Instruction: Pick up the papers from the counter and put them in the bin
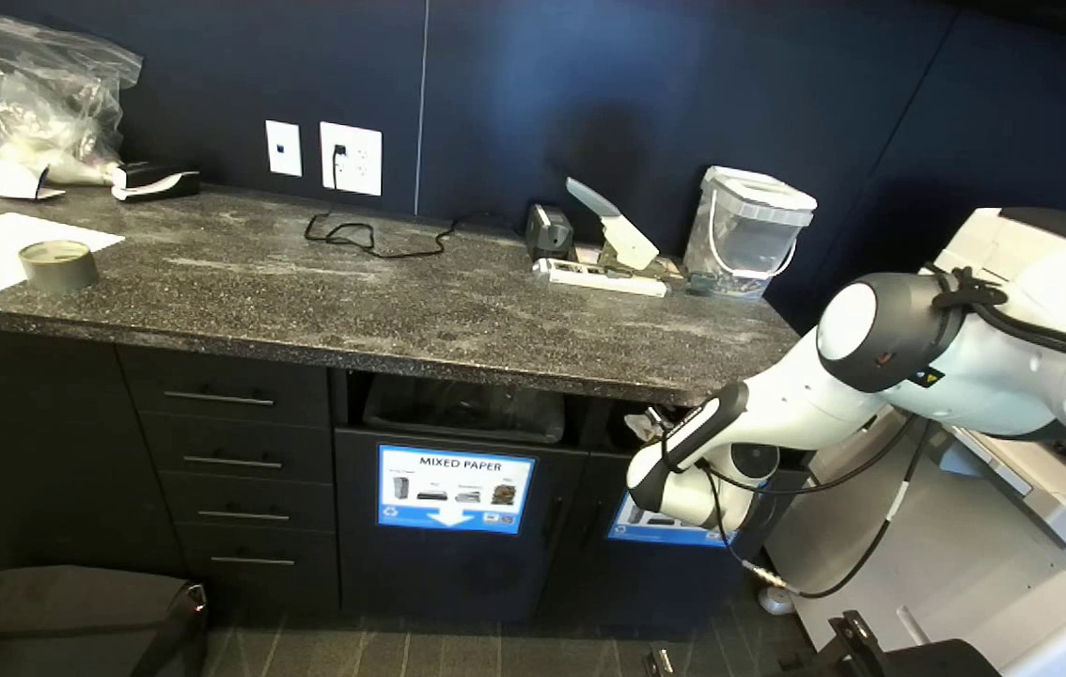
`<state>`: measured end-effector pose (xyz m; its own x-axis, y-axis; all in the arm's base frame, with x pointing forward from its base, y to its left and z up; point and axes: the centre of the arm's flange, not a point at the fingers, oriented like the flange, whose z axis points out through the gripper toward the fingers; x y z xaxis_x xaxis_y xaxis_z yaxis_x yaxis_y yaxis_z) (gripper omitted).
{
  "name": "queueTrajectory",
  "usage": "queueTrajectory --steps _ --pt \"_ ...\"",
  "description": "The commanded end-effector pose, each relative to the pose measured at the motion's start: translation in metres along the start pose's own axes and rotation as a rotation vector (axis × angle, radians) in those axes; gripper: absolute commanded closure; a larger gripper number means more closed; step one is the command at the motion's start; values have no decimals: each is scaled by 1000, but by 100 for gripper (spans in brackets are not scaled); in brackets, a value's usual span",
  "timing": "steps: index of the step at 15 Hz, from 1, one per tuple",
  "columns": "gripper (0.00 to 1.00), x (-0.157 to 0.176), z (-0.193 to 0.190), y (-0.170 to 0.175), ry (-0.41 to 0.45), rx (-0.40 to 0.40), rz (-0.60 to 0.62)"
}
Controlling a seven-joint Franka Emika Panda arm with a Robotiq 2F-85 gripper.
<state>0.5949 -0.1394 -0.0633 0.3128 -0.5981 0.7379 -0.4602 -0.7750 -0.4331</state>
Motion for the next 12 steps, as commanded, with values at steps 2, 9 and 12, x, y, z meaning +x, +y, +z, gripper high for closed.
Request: queueTrajectory --steps 2,9,12 --pt "27 -2 14 -6 21 1 -112" --pt "0 -9 3 -11 -69 72 -374" --pt "0 -11 -7 -12 -111 85 -497"
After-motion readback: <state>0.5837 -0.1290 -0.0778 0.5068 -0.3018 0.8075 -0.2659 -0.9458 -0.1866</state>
